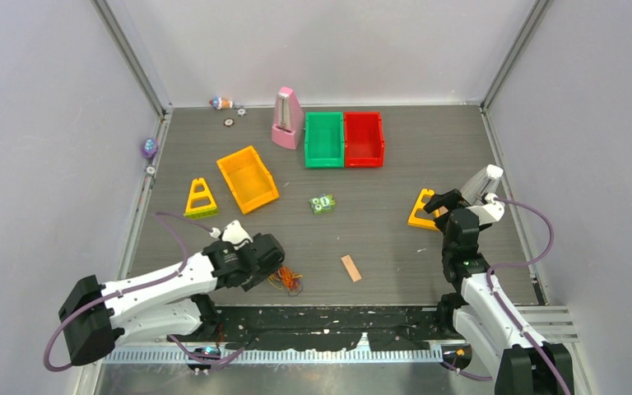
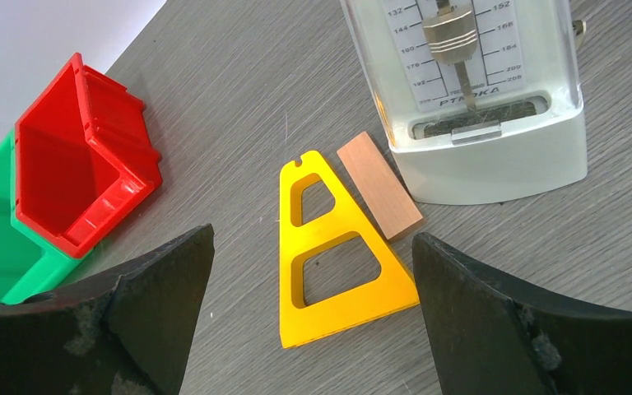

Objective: Untangle the cables

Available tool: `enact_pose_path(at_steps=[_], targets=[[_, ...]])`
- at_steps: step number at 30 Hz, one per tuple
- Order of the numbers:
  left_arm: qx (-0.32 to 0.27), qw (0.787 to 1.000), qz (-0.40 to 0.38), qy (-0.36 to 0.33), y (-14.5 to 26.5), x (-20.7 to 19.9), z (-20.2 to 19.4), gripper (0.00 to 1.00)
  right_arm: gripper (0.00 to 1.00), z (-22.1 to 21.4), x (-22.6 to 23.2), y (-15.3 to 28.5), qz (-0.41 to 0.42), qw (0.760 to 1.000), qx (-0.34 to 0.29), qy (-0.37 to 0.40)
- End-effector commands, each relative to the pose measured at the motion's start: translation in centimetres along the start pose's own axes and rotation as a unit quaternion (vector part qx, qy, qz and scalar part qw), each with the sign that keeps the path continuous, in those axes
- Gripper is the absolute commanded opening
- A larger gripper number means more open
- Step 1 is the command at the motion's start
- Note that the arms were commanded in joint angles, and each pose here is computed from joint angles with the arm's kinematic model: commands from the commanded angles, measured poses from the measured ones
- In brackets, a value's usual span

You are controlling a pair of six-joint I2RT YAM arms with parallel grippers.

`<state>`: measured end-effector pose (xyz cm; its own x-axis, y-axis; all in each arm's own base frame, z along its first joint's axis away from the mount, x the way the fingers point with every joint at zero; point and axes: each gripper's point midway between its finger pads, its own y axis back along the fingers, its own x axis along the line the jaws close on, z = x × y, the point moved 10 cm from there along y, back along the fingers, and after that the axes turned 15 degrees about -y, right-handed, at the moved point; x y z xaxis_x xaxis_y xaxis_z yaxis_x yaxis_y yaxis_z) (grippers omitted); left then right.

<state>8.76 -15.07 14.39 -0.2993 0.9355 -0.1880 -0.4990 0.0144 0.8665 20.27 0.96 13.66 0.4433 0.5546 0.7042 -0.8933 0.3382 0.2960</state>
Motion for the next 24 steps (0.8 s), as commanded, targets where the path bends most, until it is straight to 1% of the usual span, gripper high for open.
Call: enact_pose_path(at_steps=[1,4,9,10,14,18,21,24], targets=[[-0.022,0.999,-0.023,0.026,-0.8,-1.8,0.3,0.59,0.95,0.8,1.4,-0.2,0.022,0.999,-0.017,-0.019],[-0.018,0.999,-0.032,0.022,-1.5,-2.4,0.1,0.54,0.95,0.8,1.5,-0.3,0.028,0.999,-0.013,-0.016],[-0.003,0.999,-0.043,0.012,-2.5,-2.8,-0.6,0.37,0.95,0.7,1.8,-0.3,0.04,0.999,-0.002,-0.007],[-0.002,0.999,-0.043,0.011,-2.6,-2.7,-0.8,0.31,0.95,0.6,1.9,-0.3,0.045,0.999,0.005,-0.002],[-0.009,0.997,-0.079,-0.004,-3.0,-3.0,-0.8,0.0,0.95,0.3,2.4,-0.3,0.072,0.997,0.027,0.016],[-0.021,0.99,-0.132,-0.039,-3.1,-3.5,-0.1,0.0,0.95,0.0,3.0,-0.3,0.103,0.993,0.051,0.034],[-0.05,0.983,-0.155,-0.083,-2.7,-3.6,1.0,0.0,0.95,-0.4,3.5,-0.4,0.133,0.987,0.074,0.047],[-0.077,0.97,-0.197,-0.124,-2.2,-3.9,2.5,0.0,0.95,-1.0,4.1,-0.4,0.156,0.981,0.096,0.061]])
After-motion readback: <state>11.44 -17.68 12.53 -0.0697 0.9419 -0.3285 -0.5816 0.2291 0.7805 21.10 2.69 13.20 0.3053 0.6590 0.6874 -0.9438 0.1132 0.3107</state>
